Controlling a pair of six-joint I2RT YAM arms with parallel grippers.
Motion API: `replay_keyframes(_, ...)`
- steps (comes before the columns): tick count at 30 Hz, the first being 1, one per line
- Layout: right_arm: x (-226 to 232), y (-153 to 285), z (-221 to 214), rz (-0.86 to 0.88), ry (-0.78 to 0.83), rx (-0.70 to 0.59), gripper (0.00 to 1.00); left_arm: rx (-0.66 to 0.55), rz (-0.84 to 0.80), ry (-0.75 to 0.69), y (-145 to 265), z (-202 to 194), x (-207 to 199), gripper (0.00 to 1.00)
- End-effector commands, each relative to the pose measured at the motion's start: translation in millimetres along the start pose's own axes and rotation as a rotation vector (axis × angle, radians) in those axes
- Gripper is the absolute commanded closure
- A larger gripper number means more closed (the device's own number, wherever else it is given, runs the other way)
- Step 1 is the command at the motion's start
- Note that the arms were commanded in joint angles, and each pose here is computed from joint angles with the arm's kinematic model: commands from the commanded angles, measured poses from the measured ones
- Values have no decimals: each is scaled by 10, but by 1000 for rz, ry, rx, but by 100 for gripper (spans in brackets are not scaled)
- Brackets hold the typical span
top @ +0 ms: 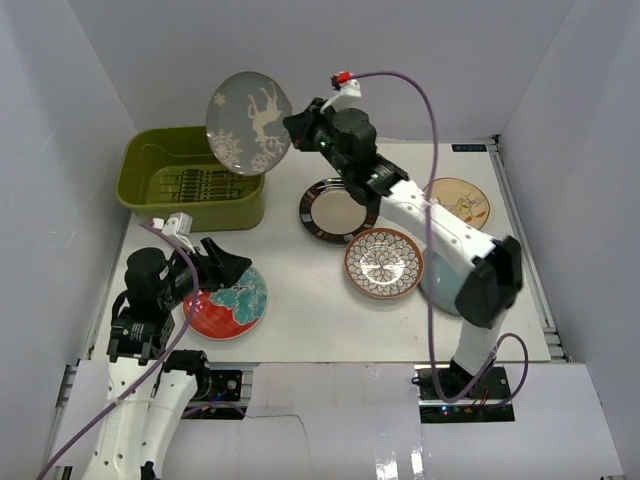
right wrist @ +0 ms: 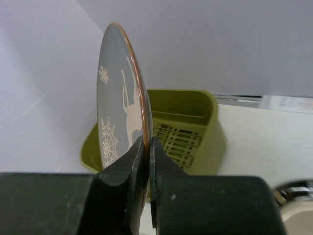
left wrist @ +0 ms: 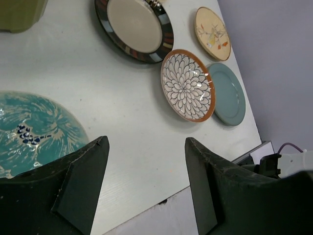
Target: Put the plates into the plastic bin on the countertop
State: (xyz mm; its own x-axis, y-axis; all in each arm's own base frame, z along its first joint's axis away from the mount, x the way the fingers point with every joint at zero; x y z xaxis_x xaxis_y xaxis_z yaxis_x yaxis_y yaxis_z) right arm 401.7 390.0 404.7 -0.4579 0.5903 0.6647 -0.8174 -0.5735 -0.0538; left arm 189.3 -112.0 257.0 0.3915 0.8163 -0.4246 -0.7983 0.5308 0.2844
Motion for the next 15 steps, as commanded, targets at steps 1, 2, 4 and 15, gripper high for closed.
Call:
replay_keyframes(1, 740, -273, 417, 265, -106, -123, 92, 35, 22, 41, -74, -136, 70, 26)
replay_keyframes(2, 762, -373, 393, 275, -107, -127, 92, 36, 23, 43, -86, -139, 74, 27)
replay_keyframes(4, 773, -685, 291, 295, -108, -133, 92, 36, 26, 37, -95, -125, 73, 27)
replay_keyframes(15, 270, -1356, -949, 319, 29, -28, 92, -47, 139, -6, -20, 169, 171, 27)
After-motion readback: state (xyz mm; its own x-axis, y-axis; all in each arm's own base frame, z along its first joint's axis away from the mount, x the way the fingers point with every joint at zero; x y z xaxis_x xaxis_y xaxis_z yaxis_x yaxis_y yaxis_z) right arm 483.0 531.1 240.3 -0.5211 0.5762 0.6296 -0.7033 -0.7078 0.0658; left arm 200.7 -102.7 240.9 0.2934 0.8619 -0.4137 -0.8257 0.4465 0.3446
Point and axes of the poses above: each gripper's point midway between its finger pads, its own y axis back along the fingers, its own x axis along the line the jaws close on, z = x × y, the point moved 1 cm from there along y, back along the fingers, and after that the axes turned 11 degrees about -y, right-handed, at the moved point
